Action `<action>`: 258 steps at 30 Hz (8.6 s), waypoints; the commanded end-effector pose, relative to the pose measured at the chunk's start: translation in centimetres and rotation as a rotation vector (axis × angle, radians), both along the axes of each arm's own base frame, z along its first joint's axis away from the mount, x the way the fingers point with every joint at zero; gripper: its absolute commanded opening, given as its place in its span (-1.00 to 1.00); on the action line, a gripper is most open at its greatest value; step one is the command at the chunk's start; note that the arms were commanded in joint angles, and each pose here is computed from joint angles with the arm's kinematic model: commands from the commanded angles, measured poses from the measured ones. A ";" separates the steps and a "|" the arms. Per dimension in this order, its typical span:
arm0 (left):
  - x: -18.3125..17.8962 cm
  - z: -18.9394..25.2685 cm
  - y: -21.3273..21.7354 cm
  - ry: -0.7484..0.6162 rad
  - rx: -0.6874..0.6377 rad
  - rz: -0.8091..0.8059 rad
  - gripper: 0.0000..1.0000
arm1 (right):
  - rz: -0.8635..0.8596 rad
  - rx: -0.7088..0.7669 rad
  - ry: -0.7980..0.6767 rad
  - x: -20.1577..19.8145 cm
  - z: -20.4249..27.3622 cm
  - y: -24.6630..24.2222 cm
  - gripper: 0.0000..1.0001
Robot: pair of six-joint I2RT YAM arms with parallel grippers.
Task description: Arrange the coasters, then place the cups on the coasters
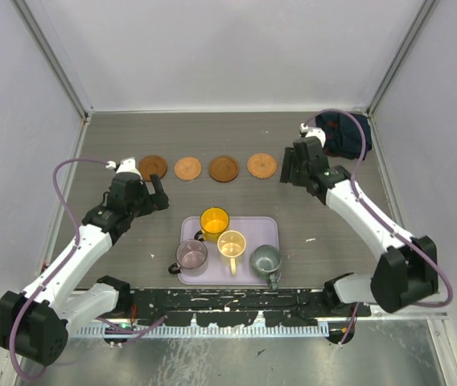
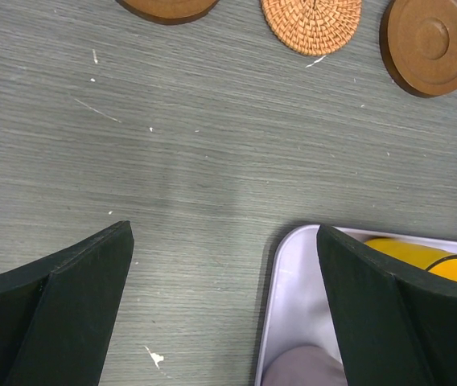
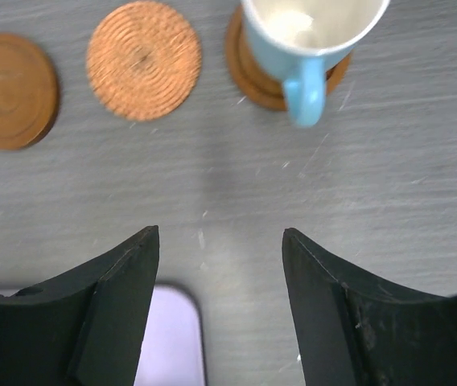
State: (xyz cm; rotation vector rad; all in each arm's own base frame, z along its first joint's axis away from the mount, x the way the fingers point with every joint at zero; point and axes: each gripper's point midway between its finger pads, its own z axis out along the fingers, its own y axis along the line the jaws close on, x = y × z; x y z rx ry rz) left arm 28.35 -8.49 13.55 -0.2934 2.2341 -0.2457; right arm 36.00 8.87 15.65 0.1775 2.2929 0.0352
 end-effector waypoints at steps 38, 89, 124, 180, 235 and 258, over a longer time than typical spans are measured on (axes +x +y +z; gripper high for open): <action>-2.4 -0.1 -4.4 0.002 -0.035 -0.182 0.96 | 0.269 0.011 0.292 -21.4 -6.9 8.0 -0.42; -2.1 -0.4 -3.7 -0.019 -0.013 -0.152 0.96 | 0.175 -0.216 0.012 -13.0 0.5 9.9 0.00; -2.0 -1.0 -3.9 0.003 0.006 -0.179 0.96 | 0.145 -0.079 0.252 -21.1 -8.0 12.1 0.20; -1.4 -0.9 -3.8 -0.014 0.010 -0.161 0.96 | 0.116 -0.243 -0.077 -14.8 -1.8 11.8 -0.99; 3.4 -2.3 -5.4 0.026 0.060 -0.160 0.96 | 0.128 -0.050 -0.151 11.5 -1.6 10.0 -0.99; 3.2 -2.9 -5.4 0.043 0.061 -0.163 0.96 | 0.137 -0.054 -0.109 11.2 -3.0 10.5 -0.99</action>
